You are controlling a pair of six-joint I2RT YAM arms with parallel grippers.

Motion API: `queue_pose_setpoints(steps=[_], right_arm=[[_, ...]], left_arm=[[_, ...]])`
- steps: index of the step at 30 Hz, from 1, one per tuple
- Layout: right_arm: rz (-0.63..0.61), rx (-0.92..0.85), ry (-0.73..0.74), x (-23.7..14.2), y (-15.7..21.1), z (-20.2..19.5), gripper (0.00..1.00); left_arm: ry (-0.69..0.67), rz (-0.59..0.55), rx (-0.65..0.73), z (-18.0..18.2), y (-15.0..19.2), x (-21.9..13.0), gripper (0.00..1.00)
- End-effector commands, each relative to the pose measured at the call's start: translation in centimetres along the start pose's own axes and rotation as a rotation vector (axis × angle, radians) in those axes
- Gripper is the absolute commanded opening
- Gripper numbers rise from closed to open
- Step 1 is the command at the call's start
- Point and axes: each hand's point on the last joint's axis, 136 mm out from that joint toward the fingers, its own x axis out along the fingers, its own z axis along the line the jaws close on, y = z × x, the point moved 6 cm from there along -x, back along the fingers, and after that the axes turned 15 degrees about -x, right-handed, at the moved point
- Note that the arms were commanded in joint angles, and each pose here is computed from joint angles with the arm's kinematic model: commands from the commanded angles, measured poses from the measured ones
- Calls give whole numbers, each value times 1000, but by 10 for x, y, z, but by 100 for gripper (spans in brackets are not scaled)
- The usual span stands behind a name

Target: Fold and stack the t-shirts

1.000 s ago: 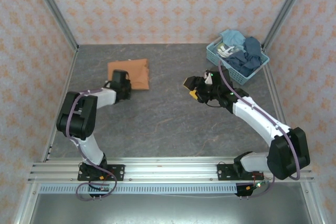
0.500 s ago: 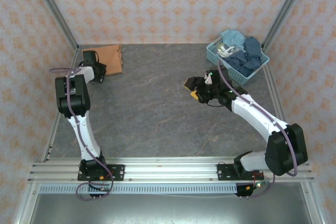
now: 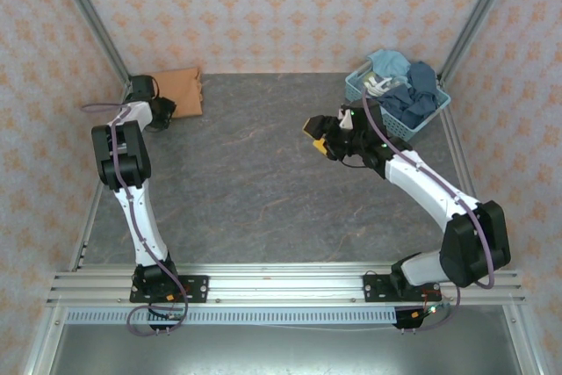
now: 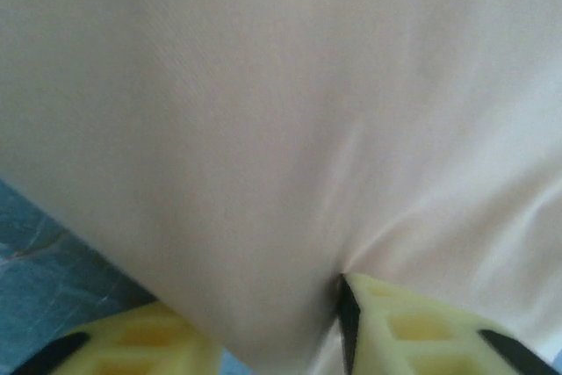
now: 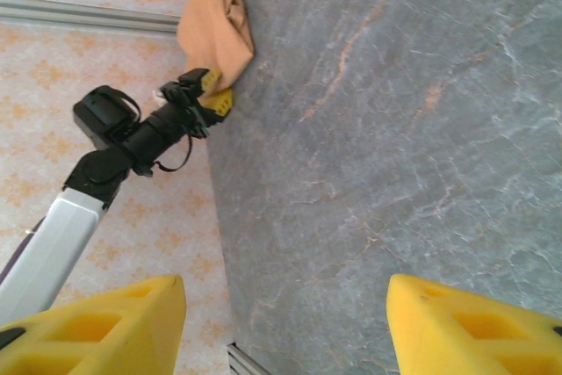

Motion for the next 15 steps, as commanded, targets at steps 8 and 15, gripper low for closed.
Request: queue_pose_setpoints(steps=[8,15], right_arm=[[-177,-121,-58,-39,-31,41,99],[-263,-121,10,-70,-42,41,99]], left_arm=[[90,-163,172,-11,33,-197,100],[82,-302,294,40,71,-271,100]])
